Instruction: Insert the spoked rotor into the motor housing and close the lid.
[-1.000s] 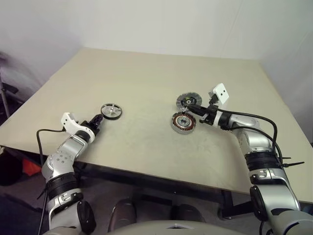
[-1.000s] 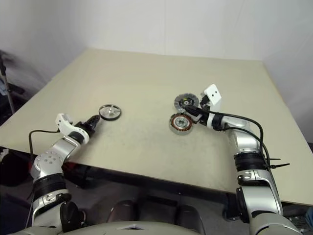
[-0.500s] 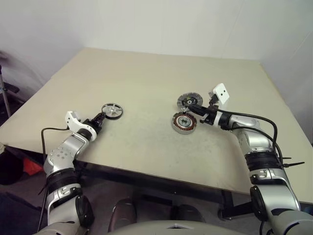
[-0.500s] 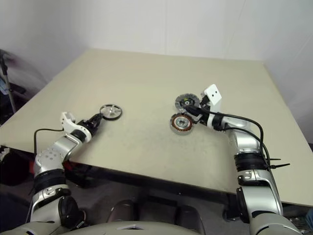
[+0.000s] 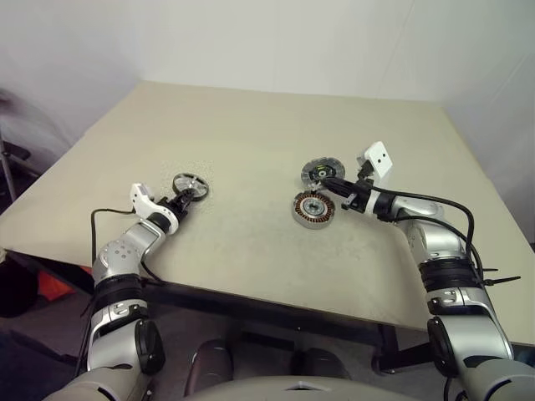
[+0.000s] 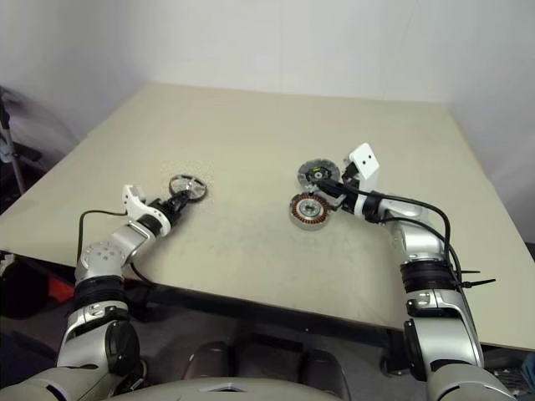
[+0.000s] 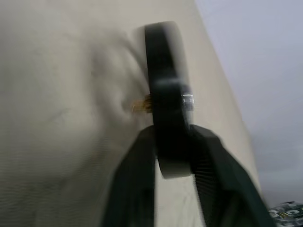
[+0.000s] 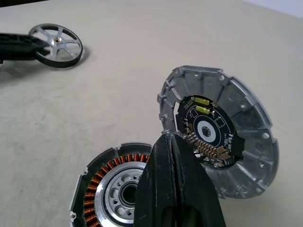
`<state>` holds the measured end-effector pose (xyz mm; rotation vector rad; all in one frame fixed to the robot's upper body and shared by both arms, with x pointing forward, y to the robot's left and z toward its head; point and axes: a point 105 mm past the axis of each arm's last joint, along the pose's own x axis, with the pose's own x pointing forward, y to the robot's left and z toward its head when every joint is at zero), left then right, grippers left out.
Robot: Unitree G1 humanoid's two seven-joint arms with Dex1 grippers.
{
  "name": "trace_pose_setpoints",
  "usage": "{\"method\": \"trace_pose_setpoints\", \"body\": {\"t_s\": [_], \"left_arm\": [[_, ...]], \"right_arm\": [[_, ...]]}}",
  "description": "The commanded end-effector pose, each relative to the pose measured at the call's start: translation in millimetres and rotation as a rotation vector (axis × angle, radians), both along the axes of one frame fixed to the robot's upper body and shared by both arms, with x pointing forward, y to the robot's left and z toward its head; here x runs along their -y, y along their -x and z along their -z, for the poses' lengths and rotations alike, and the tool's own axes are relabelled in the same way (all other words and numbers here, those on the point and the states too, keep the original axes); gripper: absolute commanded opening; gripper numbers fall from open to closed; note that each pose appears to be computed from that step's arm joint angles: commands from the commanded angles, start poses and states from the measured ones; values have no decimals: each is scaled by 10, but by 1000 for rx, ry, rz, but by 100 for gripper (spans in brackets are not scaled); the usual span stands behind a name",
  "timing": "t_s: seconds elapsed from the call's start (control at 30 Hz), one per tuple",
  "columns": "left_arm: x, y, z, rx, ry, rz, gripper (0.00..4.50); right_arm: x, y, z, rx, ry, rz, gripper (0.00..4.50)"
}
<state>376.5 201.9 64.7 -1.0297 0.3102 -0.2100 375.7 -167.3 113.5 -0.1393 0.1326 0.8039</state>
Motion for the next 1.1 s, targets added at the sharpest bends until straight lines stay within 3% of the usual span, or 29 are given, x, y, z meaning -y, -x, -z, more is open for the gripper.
{"method": "trace_pose_setpoints", "body": {"t_s": [0.03, 0.2, 0.37, 0.47, 0.63, 0.93, 1.1], "left_arm": [[-46, 15, -129, 46, -1, -3, 41], [100, 24, -182, 65, 42, 52, 41], [903, 72, -517, 140, 269, 345, 41], [1319, 67, -629, 125, 351, 492, 41], [1836, 118, -644, 40, 355, 711, 41], [2128, 225, -597, -37, 358, 885, 41], [2242, 156, -481, -90, 362, 854, 41]], "right_arm": [[70, -62, -182, 63, -2, 29, 0], [76, -72, -183, 64, 2, 34, 0], [193, -165, -229, 82, 14, 111, 0], [505, -402, -372, 136, 12, 352, 0], [911, -530, -540, 200, 8, 593, 0], [1177, -450, -499, 210, 15, 707, 0], [1216, -395, -478, 218, 14, 724, 0]]}}
